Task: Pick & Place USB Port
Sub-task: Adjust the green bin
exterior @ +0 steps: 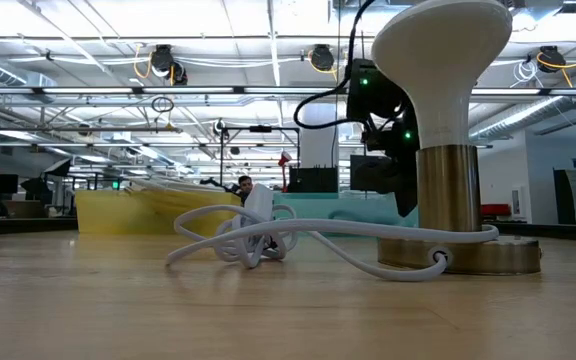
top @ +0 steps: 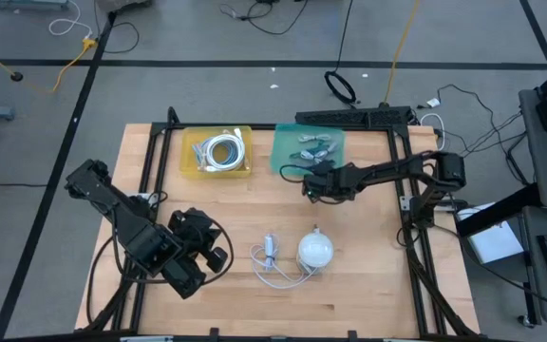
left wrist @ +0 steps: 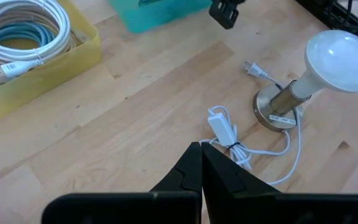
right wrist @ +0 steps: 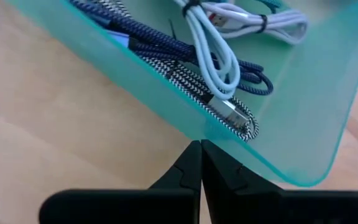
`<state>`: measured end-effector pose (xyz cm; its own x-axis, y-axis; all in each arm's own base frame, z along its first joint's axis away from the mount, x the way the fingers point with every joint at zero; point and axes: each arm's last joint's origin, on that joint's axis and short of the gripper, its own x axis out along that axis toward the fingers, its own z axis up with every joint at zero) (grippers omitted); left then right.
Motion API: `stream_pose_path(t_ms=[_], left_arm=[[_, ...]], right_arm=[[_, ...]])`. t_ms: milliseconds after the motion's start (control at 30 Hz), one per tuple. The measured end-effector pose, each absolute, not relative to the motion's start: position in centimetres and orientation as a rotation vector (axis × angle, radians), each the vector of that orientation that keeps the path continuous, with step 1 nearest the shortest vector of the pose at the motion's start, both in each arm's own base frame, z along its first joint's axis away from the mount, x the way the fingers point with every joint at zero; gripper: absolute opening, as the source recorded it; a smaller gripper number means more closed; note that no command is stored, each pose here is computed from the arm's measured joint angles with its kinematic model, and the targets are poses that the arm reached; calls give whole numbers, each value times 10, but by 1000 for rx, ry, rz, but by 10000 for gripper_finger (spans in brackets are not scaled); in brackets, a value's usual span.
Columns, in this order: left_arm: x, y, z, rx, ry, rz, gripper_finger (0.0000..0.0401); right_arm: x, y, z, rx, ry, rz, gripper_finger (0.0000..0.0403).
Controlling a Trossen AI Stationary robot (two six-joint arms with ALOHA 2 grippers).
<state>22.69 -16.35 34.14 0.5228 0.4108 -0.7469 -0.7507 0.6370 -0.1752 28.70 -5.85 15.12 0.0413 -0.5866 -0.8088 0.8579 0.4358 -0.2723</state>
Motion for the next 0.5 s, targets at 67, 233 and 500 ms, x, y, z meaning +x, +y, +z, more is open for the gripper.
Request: stream_pose_path(t_ms=[67, 233, 500], left_arm=[[227, -164, 341, -525, 727, 735, 1], [227, -163, 341, -526, 726, 736, 1], [228, -161, 341, -528, 726, 744, 1]], right_arm=[[286, -63, 151, 325, 1037, -1151, 0], [284, -71, 153, 315, 1018, -1189, 0], [282, -82, 167, 320, 940, -1205, 0]])
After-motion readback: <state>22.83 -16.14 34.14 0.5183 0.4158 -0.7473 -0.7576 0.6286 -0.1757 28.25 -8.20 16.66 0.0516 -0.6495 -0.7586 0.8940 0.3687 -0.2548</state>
